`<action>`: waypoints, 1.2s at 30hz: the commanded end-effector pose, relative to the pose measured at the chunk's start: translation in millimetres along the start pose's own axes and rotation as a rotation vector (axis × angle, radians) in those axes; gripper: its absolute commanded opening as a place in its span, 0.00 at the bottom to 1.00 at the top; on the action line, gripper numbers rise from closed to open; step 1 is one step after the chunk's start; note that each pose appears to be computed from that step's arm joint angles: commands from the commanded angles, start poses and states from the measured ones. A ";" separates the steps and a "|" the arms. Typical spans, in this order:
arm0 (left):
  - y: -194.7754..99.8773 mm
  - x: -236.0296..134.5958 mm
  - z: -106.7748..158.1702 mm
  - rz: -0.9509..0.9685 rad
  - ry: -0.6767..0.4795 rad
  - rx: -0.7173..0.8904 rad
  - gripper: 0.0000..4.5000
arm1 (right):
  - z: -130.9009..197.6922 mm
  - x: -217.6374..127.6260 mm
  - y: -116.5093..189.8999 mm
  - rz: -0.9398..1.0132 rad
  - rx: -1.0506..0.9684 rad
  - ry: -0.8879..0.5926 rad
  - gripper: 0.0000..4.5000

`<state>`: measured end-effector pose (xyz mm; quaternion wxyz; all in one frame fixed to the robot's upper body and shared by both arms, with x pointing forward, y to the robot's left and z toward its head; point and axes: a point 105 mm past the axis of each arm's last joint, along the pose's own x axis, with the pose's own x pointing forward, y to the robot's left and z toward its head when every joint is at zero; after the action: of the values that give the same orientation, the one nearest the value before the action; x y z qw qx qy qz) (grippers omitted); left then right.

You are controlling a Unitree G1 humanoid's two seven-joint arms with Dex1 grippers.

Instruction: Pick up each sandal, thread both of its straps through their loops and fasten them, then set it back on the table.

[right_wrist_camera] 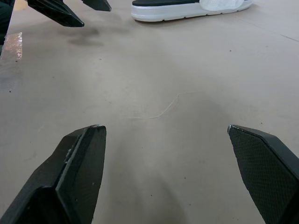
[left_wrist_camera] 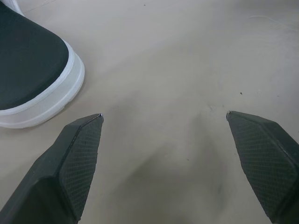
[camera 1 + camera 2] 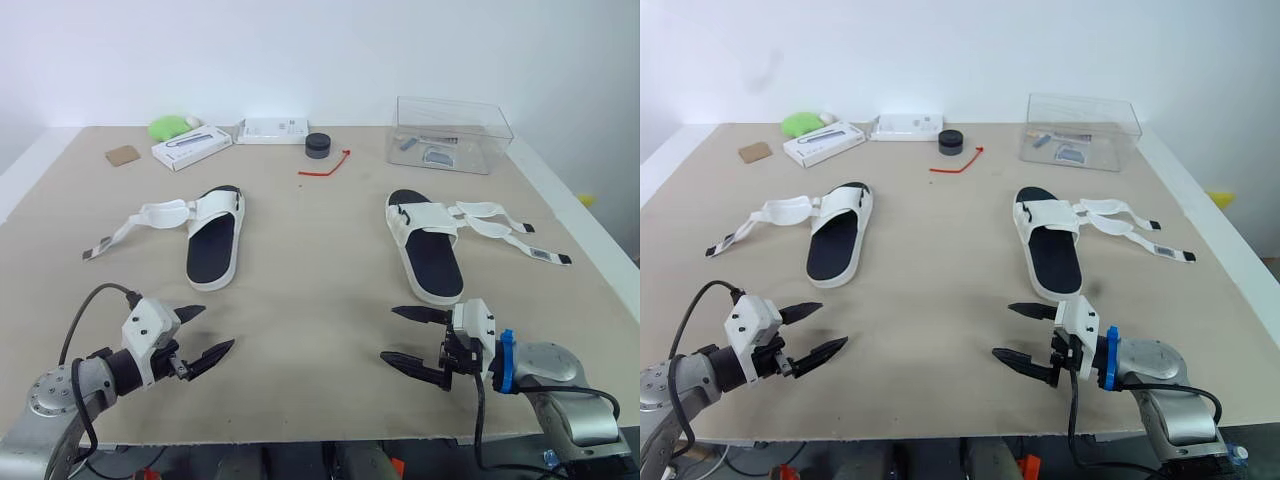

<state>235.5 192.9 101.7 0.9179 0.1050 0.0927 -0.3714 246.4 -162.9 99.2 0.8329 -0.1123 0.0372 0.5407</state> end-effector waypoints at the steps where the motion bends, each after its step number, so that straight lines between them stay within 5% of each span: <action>1: -7.6 -1.2 12.2 -0.061 -0.027 0.027 0.97 | 17.0 -1.4 2.5 0.037 -0.069 -0.027 1.00; 13: -14.6 12.4 21.1 -0.134 -0.034 0.046 0.97 | 33.1 4.3 -10.5 -0.093 -0.005 -0.075 1.00; 25: -62.7 37.9 45.5 -0.427 -0.109 0.090 0.97 | 41.0 6.2 -72.8 -0.518 0.209 -0.135 1.00; 36: -64.9 54.6 59.4 -0.484 -0.138 0.140 0.97 | 27.9 17.2 -128.2 -0.775 0.207 -0.045 1.00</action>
<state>235.0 98.3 133.2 0.7997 0.1154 0.0374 -0.5880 361.7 -189.5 130.9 0.9792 -0.0094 0.0536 0.1954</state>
